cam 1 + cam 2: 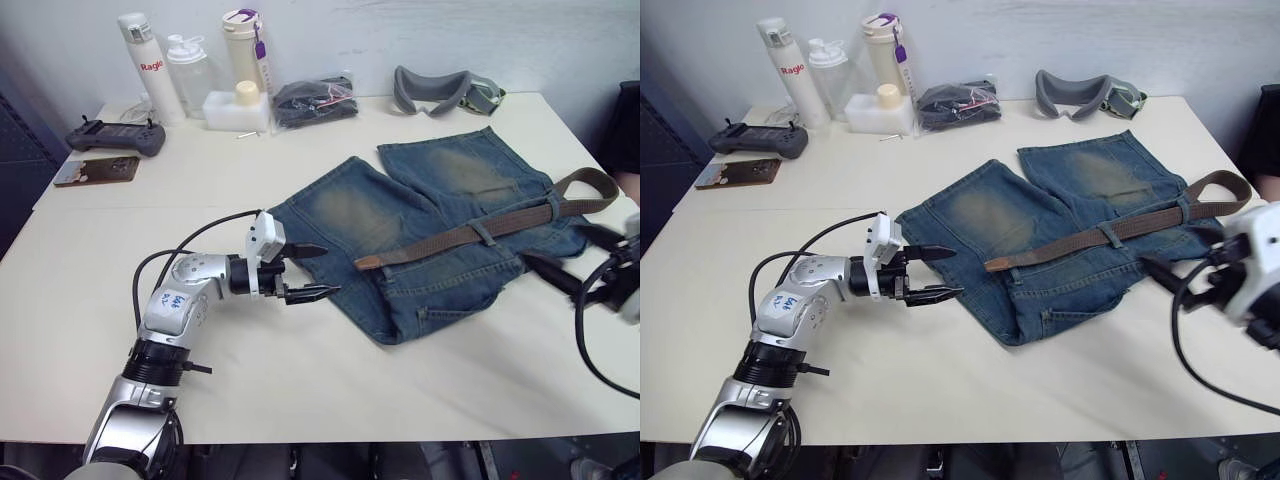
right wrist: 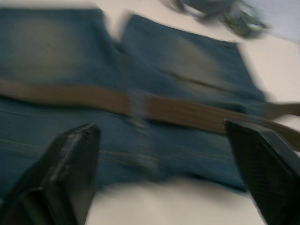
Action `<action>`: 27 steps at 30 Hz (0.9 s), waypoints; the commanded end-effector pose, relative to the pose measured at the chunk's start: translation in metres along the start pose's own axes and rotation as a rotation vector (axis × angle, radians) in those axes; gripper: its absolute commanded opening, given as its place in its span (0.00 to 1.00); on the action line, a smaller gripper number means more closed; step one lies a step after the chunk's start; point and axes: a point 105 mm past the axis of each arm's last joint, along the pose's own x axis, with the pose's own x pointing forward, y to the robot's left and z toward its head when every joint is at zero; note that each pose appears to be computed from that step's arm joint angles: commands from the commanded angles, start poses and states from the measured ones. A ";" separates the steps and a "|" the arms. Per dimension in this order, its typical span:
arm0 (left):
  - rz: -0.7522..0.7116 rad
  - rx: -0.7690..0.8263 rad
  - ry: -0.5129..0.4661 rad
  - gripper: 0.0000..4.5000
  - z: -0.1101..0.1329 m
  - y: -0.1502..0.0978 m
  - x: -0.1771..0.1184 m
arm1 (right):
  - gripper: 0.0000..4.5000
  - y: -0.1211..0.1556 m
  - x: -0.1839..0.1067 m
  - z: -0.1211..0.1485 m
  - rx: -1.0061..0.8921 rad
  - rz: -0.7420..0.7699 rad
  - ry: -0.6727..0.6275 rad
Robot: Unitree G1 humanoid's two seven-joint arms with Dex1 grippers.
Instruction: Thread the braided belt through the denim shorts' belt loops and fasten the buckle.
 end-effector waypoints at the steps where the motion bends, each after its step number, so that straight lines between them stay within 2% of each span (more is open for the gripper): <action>1: -0.027 0.027 -0.034 1.00 0.016 -0.005 -0.003 | 0.99 0.039 0.020 -0.021 0.461 0.060 -0.009; 2: -0.025 0.030 -0.029 1.00 0.017 -0.005 -0.003 | 0.99 0.039 0.027 -0.027 0.607 0.024 -0.012; 5: -0.006 0.042 -0.015 1.00 0.017 -0.005 -0.007 | 0.99 0.040 0.040 -0.038 0.802 -0.040 0.004; 11: 0.056 0.050 0.014 1.00 0.015 -0.007 -0.018 | 0.99 0.041 0.065 -0.045 1.001 -0.014 -0.026; 14: 0.090 0.042 0.044 1.00 0.009 -0.008 -0.022 | 0.99 0.037 0.079 -0.051 1.015 -0.014 -0.016; 24: 0.166 0.048 0.052 1.00 0.011 -0.012 -0.034 | 0.99 0.043 0.118 -0.051 1.032 0.064 -0.008; 27: 0.186 0.053 0.057 1.00 0.010 -0.012 -0.037 | 0.80 0.043 0.121 -0.054 1.034 0.065 -0.004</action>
